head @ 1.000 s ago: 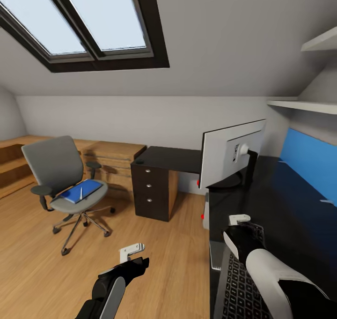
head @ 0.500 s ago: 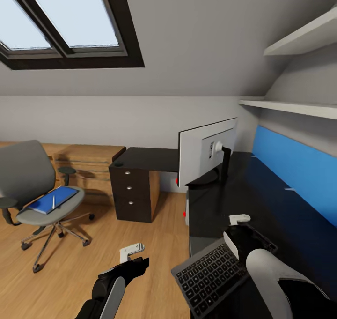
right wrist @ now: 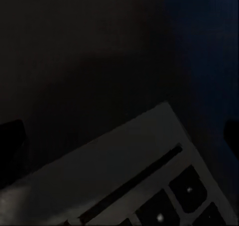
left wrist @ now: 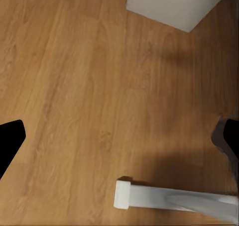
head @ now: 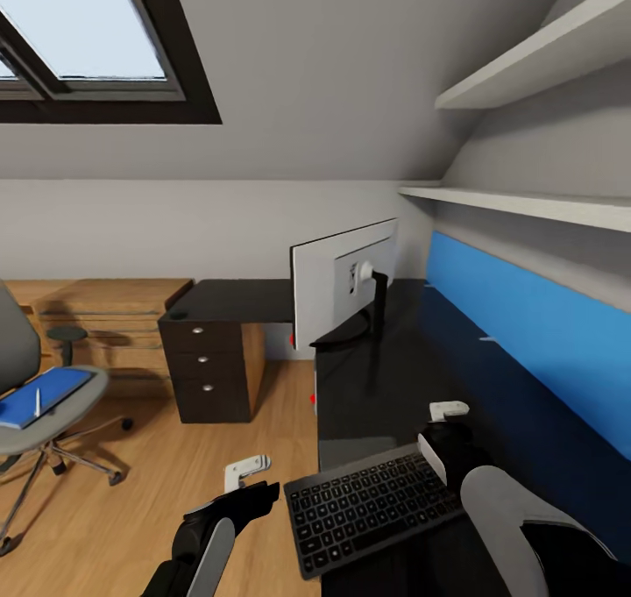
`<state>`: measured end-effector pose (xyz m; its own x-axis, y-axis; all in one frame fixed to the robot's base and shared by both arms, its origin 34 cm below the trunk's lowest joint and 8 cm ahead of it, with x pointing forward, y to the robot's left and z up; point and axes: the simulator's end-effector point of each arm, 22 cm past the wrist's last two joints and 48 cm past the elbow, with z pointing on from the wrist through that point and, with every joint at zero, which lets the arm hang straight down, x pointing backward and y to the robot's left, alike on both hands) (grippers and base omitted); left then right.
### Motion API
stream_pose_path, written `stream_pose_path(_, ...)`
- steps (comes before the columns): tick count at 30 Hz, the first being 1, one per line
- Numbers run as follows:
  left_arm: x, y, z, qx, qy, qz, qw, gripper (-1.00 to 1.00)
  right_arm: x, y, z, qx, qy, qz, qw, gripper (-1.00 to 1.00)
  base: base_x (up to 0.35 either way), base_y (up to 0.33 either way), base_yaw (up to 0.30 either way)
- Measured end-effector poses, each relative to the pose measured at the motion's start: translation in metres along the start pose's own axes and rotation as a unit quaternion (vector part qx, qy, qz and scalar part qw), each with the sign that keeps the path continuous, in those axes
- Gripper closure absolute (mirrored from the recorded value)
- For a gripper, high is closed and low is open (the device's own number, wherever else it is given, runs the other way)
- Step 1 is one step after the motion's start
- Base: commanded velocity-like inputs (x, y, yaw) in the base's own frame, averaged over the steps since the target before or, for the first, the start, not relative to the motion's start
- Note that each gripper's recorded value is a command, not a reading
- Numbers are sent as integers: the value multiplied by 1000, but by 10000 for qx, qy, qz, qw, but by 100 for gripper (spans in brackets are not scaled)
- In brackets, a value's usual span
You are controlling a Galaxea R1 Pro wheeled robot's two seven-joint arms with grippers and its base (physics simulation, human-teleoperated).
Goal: In the bedroom, organize the workspace by keeping the computer under the desk, ensuring the monitor is on the desk, placing the keyboard on the desk next to the monitor, placing the mouse on the desk next to the keyboard, moving the folder from the swivel chair onto the desk next to the mouse, stacking the notebook on top of the folder with the pen on top of the notebook, and positioning the swivel chair next to the desk.
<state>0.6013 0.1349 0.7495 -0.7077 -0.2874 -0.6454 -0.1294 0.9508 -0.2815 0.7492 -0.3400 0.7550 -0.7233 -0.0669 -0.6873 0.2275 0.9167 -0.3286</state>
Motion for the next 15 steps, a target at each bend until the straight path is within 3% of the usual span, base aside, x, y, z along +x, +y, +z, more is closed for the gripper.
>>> stream_pose_path(11, 0, 0, 0, 2, -5, 5, 10000, -100, 0, 1, 0, -8, 1, -1, 10000, -100, 0, 0, -286)
stream_pose_path(15, -1, 1, 0, -8, -9, 2, 10000, -100, 0, 1, 0, 3, -7, -30, 10000, -100, 0, 0, -186)
